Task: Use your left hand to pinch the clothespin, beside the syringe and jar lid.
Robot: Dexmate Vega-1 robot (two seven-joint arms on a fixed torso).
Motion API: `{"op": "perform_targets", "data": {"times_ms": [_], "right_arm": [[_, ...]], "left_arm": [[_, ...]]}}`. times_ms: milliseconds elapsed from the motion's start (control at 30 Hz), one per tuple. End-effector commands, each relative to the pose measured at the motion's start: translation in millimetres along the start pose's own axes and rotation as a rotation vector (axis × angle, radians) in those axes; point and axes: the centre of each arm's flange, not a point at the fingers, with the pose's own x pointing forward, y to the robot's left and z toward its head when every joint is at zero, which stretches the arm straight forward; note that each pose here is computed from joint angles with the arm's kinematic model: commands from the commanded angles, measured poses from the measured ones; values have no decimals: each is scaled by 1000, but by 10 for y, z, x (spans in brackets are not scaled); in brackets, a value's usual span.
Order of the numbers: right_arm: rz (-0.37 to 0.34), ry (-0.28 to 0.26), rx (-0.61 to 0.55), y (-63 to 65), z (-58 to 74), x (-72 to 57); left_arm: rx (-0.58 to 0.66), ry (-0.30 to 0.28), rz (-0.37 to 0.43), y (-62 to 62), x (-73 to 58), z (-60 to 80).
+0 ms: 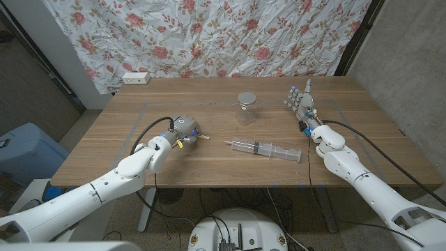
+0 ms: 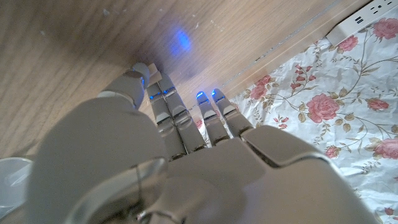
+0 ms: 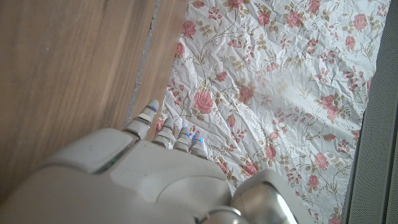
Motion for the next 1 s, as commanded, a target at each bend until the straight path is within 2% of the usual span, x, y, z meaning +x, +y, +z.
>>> {"op": "perform_targets", "data": {"times_ms": [33, 633, 1000], "right_arm": [[0, 0, 0, -1, -1, 2], [0, 0, 0, -2, -3, 2], [0, 0, 0, -3, -4, 2]], "left_arm": [[-1, 3, -4, -33, -7, -11], [-3, 8, -6, -69, -11, -21], [-3, -3, 4, -3, 35, -46]]}}
